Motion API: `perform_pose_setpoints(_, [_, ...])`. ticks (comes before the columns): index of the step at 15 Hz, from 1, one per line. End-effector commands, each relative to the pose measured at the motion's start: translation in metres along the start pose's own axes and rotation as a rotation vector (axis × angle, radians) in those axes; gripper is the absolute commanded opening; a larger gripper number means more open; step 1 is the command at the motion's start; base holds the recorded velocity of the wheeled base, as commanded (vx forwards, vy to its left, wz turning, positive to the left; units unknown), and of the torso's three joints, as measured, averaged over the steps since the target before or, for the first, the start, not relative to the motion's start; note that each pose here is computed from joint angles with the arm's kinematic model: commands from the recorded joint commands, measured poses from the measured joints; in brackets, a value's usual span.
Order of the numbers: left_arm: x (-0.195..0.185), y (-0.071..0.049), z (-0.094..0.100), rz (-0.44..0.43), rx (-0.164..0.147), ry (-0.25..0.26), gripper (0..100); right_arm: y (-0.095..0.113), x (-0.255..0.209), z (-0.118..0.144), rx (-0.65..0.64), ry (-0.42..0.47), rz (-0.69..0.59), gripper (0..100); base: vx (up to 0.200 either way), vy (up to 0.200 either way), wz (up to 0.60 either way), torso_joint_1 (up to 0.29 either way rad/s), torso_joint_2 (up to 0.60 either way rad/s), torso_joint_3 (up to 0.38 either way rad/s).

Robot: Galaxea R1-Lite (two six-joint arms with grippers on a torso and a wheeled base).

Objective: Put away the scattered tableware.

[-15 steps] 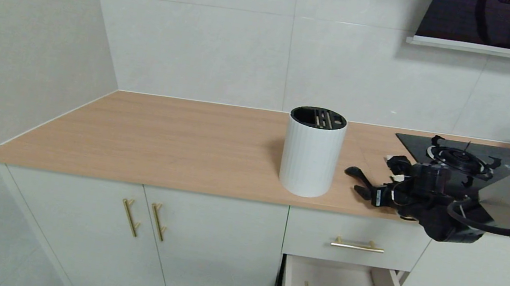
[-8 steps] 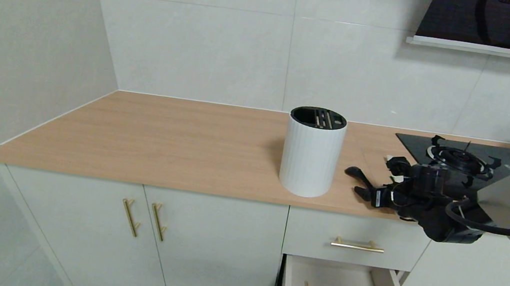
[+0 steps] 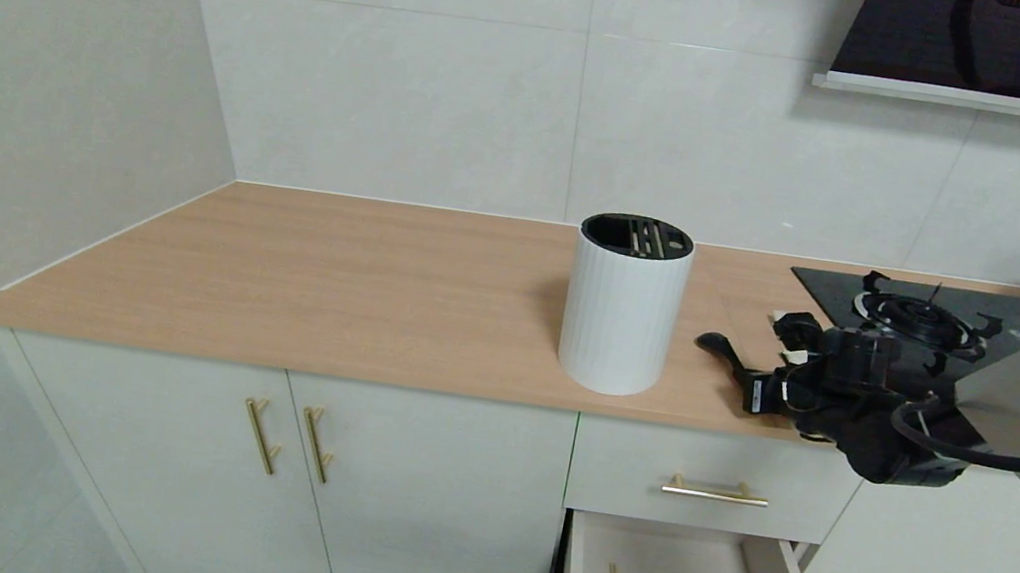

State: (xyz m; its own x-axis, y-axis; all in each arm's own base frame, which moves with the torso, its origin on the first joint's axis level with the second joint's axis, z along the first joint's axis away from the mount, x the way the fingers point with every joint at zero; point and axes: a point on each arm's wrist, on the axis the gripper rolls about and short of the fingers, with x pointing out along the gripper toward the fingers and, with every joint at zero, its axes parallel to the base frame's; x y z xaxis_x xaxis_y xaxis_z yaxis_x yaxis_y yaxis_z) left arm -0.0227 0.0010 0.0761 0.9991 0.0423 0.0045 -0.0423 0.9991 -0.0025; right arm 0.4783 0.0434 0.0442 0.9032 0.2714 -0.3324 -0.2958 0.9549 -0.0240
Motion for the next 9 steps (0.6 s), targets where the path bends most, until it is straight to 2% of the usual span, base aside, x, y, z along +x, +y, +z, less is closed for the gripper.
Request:
perform_pose_setpoints(1, [0.000,0.000,0.000,0.001,-0.001,0.000,100,0.000,-0.004,0.009,0.001,-0.011,-0.020,0,0.000,0.000,0.00,0.000,0.00,0.000])
perform_pose_setpoints(4, [0.000,0.000,0.000,0.001,-0.001,0.000,100,0.013,-0.034,0.043,0.061,0.098,-0.040,0,0.000,0.000,0.00,0.000,0.00,0.000])
perform_pose_setpoints(6, [0.000,0.000,0.000,0.001,-0.001,0.000,100,0.033,-0.068,0.074,0.125,0.150,-0.038,0,0.000,0.000,0.00,0.000,0.00,0.000])
perform_pose_setpoints(9, [0.000,0.000,0.000,0.001,-0.001,0.000,100,0.067,-0.134,0.105,0.262,0.232,-0.081,0,0.000,0.000,0.00,0.000,0.00,0.000])
